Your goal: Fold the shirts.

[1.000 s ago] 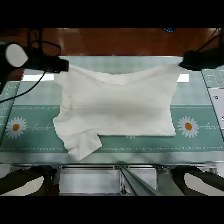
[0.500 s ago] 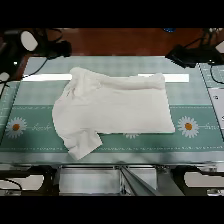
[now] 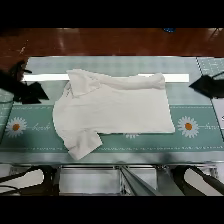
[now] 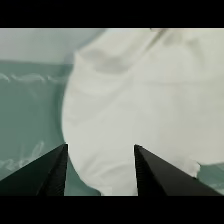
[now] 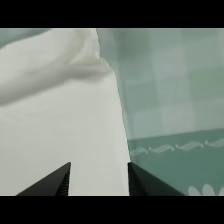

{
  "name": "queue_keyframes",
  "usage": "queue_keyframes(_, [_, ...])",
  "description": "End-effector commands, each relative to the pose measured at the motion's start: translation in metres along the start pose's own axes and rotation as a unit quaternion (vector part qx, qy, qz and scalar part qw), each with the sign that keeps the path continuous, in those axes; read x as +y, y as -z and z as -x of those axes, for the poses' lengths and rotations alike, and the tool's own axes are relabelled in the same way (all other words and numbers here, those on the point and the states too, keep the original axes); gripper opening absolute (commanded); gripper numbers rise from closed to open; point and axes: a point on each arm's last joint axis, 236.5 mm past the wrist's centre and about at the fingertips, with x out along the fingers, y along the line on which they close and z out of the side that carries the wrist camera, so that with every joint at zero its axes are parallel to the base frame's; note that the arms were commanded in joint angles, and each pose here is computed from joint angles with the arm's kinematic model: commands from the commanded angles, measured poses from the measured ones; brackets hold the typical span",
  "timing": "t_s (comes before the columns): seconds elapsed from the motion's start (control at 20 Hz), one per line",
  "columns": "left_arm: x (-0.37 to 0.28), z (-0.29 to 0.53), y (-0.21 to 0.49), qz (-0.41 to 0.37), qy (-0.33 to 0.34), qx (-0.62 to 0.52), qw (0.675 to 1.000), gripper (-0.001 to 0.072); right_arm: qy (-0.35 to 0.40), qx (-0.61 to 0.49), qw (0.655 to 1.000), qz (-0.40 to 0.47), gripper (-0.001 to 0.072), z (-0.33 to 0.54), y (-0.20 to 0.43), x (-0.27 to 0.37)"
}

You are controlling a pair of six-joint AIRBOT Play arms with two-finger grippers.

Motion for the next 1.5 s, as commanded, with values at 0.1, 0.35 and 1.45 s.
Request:
queue_keyframes(0.1, [0.018, -0.023, 0.094, 0.095, 0.090, -0.024, 0.991, 0.0500, -0.052, 0.003, 0.995, -0.084, 0.0410, -0.023, 0.106, 0.003])
queue_keyframes(0.35, [0.019, -0.062, 0.126, 0.157, 0.137, -0.001, 0.978, 0.0501, -0.102, 0.023, 0.990, -0.094, 0.0409, -0.029, 0.149, 0.023])
queue_keyframes(1.45, [-0.003, -0.119, 0.109, 0.126, 0.114, 0.029, 0.985, 0.0094, -0.124, 0.016, 0.986, -0.108, 0.0409, -0.021, 0.140, 0.034])
